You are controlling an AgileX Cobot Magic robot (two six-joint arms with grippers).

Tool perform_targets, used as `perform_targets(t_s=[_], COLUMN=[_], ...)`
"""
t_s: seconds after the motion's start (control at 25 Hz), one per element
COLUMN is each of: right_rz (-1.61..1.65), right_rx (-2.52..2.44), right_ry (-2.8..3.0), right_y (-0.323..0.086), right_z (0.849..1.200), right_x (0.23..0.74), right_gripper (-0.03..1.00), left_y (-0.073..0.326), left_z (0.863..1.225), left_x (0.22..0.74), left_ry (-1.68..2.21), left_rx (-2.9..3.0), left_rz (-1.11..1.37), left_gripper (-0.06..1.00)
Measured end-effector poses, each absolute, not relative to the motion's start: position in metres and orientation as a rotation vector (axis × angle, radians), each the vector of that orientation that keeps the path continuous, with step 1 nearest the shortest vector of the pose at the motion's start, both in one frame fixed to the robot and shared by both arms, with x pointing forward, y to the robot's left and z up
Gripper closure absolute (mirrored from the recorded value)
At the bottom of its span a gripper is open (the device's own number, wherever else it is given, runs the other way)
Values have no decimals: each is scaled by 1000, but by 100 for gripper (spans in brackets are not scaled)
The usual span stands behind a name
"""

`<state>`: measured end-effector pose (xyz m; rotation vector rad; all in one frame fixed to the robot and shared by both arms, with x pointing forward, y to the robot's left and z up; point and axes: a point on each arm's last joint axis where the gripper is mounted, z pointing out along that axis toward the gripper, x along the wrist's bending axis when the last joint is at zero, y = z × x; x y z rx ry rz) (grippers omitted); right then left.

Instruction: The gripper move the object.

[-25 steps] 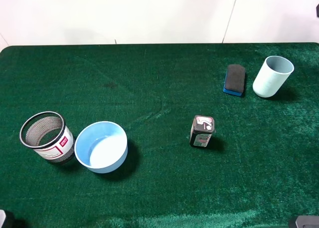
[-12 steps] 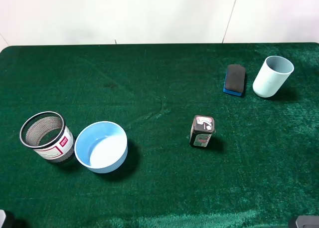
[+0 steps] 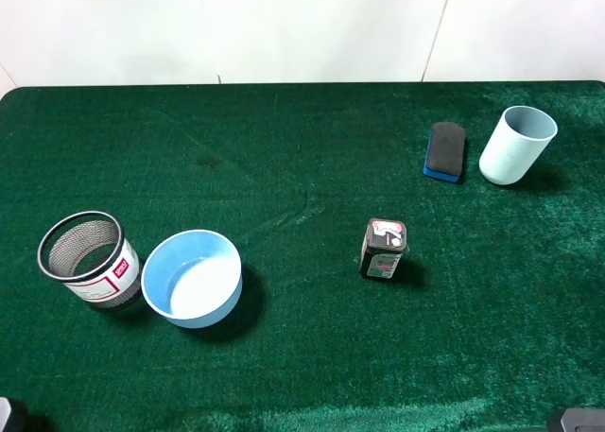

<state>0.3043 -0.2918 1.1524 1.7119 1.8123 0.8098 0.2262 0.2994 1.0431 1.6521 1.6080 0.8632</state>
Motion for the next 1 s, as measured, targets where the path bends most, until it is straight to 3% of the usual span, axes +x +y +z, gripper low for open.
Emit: perform_targets(t_s=[0.36, 0.76, 1.0], right_rz=[822, 951, 935], right_rx=[1691, 1578, 1583], right_ry=[1751, 1526, 1452], right_y=[-297, -299, -300], right_z=[1089, 1056, 1054], right_x=[255, 234, 235], right_gripper=[28, 28, 28], left_y=[299, 299, 299], left_z=[1043, 1043, 1043], left_x=[226, 226, 226], left_ry=[1608, 1608, 1608], left_rx=[1652, 1652, 1652], left_rz=[863, 863, 863], left_gripper=[-5, -5, -5])
